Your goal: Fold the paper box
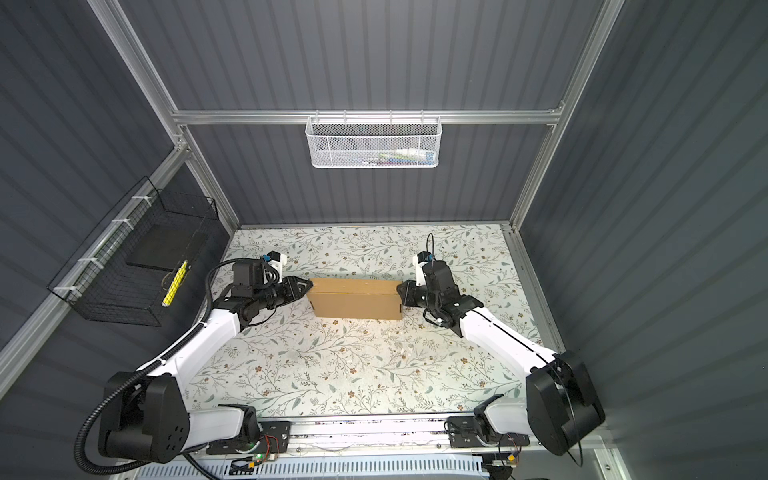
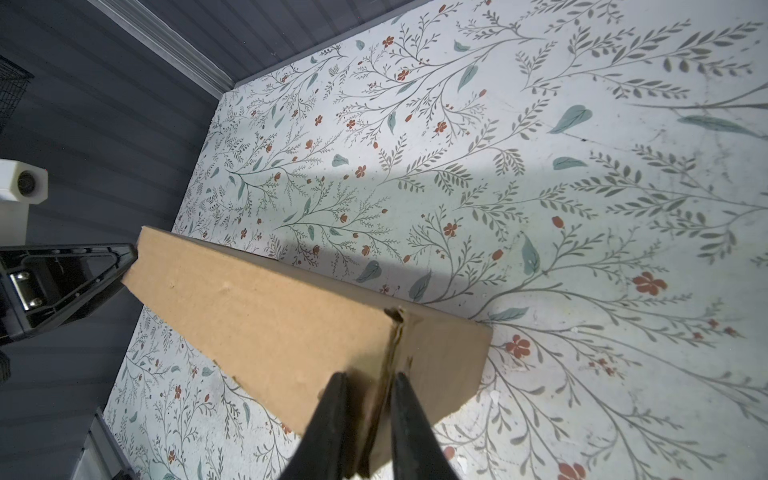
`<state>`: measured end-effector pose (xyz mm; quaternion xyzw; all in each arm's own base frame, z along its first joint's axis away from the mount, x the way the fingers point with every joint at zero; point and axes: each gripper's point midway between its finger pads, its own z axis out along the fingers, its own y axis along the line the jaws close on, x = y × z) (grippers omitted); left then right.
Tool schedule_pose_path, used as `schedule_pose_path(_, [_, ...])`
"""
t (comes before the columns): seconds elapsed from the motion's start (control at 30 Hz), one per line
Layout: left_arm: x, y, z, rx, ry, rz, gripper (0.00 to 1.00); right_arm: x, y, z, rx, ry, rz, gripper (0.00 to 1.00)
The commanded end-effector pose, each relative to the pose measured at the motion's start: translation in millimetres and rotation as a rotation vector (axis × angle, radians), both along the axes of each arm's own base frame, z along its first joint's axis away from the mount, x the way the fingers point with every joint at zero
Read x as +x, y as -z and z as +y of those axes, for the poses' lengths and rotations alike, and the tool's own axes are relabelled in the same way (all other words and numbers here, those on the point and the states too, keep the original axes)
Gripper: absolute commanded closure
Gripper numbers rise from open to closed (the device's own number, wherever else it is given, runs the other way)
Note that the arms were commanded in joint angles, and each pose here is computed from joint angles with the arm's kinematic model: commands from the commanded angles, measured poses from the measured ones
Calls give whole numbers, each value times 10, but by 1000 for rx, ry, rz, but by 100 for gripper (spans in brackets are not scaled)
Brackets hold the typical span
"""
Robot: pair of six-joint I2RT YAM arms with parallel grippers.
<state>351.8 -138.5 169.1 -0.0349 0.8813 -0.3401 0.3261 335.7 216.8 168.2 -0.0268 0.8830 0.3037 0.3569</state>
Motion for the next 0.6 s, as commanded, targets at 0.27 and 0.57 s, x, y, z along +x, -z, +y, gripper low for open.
schedule_pose_path(0.27, [-210,147,13,9,19,84,63,-273,412,-102,-85,-26,148,78])
schedule_pose_path(0.57, [-231,94,3,-1,22,78,63,-344,421,-148,-79,-18,150,78])
